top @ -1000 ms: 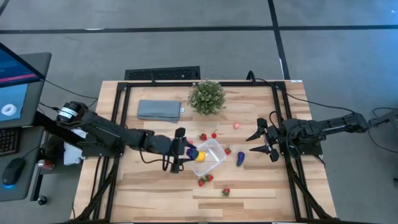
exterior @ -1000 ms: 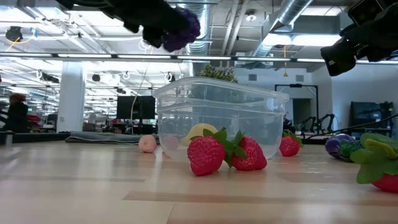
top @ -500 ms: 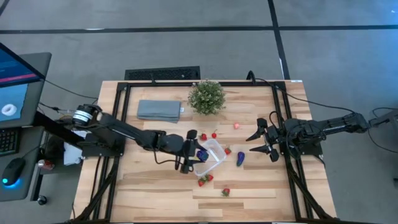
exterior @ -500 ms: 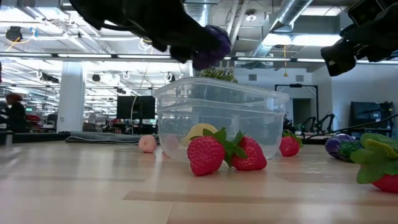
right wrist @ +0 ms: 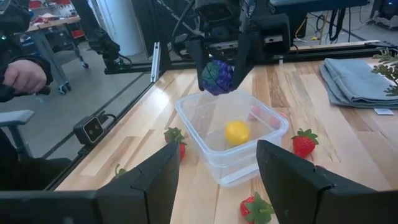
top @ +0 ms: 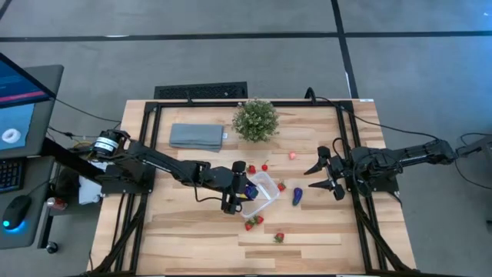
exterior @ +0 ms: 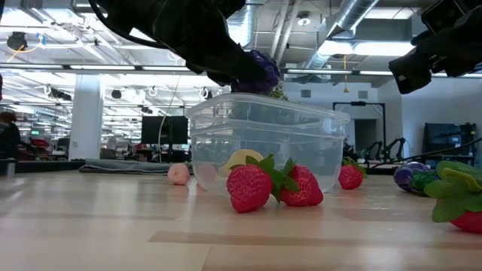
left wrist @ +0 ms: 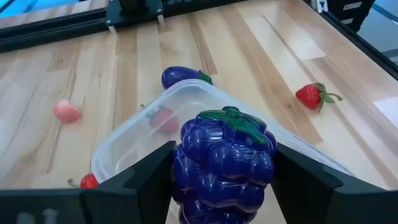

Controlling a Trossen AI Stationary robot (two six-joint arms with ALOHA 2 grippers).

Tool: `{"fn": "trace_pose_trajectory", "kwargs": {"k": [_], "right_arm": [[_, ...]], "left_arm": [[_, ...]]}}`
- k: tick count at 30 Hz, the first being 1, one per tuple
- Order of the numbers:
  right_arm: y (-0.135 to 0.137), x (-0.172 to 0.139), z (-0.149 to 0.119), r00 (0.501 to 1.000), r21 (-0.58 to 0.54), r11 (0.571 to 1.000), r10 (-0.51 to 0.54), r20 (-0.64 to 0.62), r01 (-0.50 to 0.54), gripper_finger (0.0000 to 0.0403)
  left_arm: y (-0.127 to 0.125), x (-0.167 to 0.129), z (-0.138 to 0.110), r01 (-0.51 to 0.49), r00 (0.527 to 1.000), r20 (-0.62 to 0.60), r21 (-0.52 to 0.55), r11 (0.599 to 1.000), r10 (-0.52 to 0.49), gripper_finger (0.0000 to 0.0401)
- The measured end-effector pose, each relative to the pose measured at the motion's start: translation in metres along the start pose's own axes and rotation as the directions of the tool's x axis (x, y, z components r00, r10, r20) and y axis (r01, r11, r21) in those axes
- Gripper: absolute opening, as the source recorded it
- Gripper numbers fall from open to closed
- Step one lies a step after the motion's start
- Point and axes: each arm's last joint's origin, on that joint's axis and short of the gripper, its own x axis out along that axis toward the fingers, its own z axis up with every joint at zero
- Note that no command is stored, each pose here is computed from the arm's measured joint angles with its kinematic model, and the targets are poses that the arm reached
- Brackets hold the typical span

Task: Pick and placing Produce into tupperware
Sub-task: Put the grapes into the transparent bin

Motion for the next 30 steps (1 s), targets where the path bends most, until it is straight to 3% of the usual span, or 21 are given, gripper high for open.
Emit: {"fn": "trace_pose_trajectory", "kwargs": {"k": [30], "right_arm": [[0.0, 0.0, 0.0003, 1.0, 0.0, 1.0, 0.0, 0.003, 0.0, 0.0238]], "left_arm": [[0.0027, 0.0005, -0.0068, 0.008, 0.998, -0.063, -0.048, 0.999, -0.011, 0.0224]]}}
